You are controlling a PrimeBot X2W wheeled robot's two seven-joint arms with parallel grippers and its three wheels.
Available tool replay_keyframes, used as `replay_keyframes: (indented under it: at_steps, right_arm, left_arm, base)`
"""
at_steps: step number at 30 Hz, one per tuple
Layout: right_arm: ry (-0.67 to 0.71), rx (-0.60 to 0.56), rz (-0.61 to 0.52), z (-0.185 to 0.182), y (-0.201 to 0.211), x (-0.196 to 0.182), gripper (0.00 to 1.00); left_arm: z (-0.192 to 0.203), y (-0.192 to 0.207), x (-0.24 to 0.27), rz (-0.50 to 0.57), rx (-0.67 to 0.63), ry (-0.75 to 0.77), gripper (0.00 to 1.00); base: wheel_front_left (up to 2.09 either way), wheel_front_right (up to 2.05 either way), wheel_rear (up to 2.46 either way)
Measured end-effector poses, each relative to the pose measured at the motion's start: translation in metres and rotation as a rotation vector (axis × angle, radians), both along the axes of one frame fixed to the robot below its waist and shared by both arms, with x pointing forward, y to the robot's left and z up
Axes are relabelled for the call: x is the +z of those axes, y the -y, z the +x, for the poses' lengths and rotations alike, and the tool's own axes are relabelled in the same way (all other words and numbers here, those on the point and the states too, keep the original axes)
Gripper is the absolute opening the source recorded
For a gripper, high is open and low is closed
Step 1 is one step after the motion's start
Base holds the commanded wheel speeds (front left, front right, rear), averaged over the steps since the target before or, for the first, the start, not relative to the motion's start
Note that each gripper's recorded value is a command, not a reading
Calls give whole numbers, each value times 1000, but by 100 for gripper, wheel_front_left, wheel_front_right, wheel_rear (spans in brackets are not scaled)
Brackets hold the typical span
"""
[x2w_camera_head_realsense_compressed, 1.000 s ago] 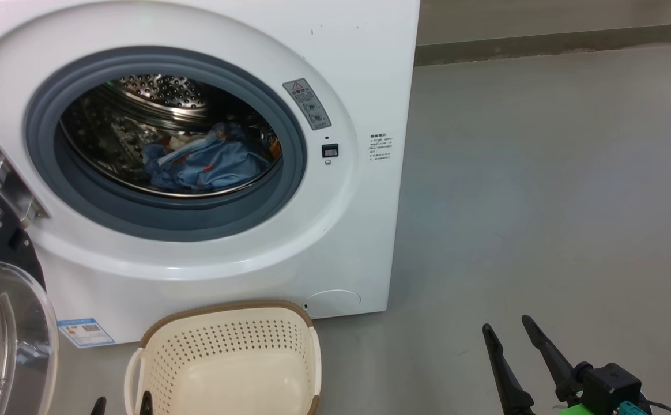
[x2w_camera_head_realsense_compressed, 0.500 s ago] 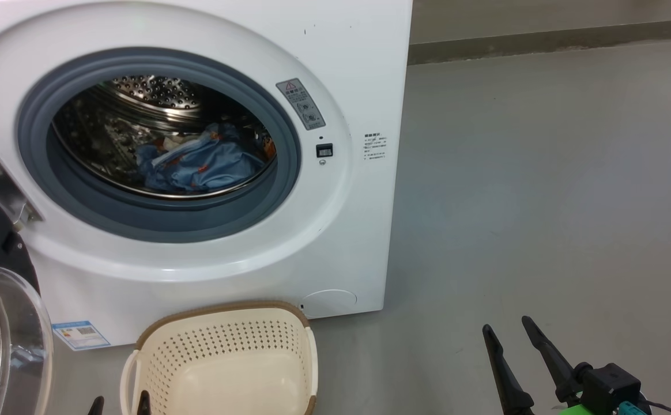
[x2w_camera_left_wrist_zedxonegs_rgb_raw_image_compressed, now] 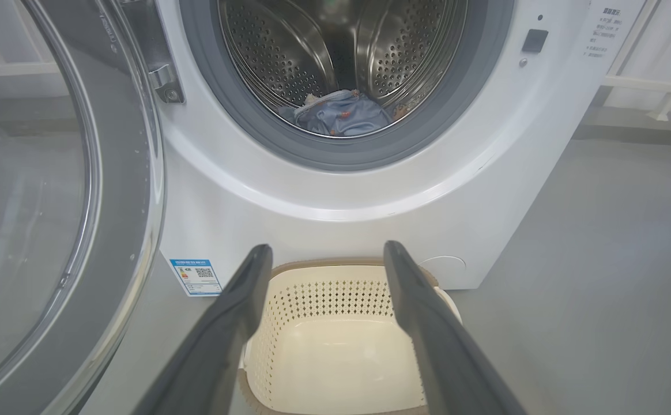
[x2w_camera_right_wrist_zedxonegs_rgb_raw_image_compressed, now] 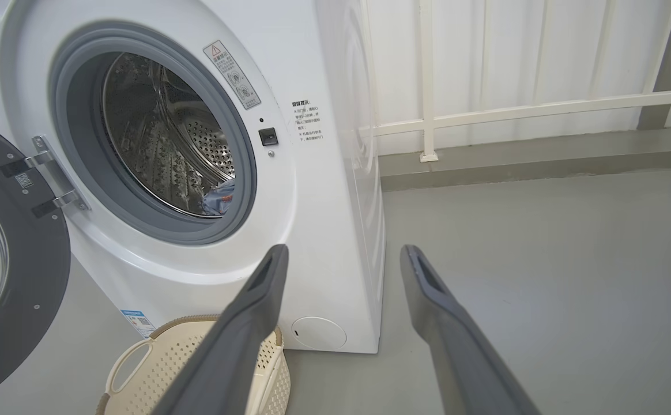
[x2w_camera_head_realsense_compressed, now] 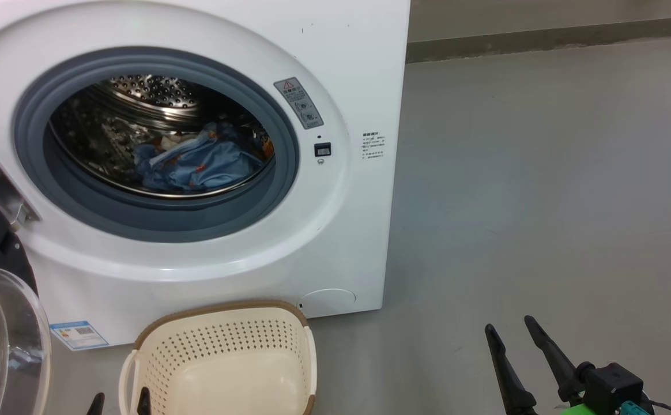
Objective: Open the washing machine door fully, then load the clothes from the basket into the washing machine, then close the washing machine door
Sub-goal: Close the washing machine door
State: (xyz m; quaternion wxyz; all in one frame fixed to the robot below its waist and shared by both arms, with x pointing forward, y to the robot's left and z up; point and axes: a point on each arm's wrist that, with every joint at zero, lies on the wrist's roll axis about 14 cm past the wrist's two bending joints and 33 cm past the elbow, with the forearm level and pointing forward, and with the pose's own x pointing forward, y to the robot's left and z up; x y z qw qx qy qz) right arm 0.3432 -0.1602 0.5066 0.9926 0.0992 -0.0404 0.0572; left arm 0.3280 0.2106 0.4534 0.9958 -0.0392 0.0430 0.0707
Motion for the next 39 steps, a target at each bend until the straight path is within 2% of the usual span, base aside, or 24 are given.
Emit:
replay_keyframes:
  at_steps: [18, 39]
  right_arm:
    - [-3, -10, 0, -1, 3, -1, 100]
    - [-8, -16, 2, -2, 4, -3, 100]
  left_arm:
    - [8, -3, 5, 25, -3, 14, 100]
    - [9, 1, 3, 26, -15, 9, 100]
  base:
    - [-13, 12, 1]
    - [-154, 143, 11]
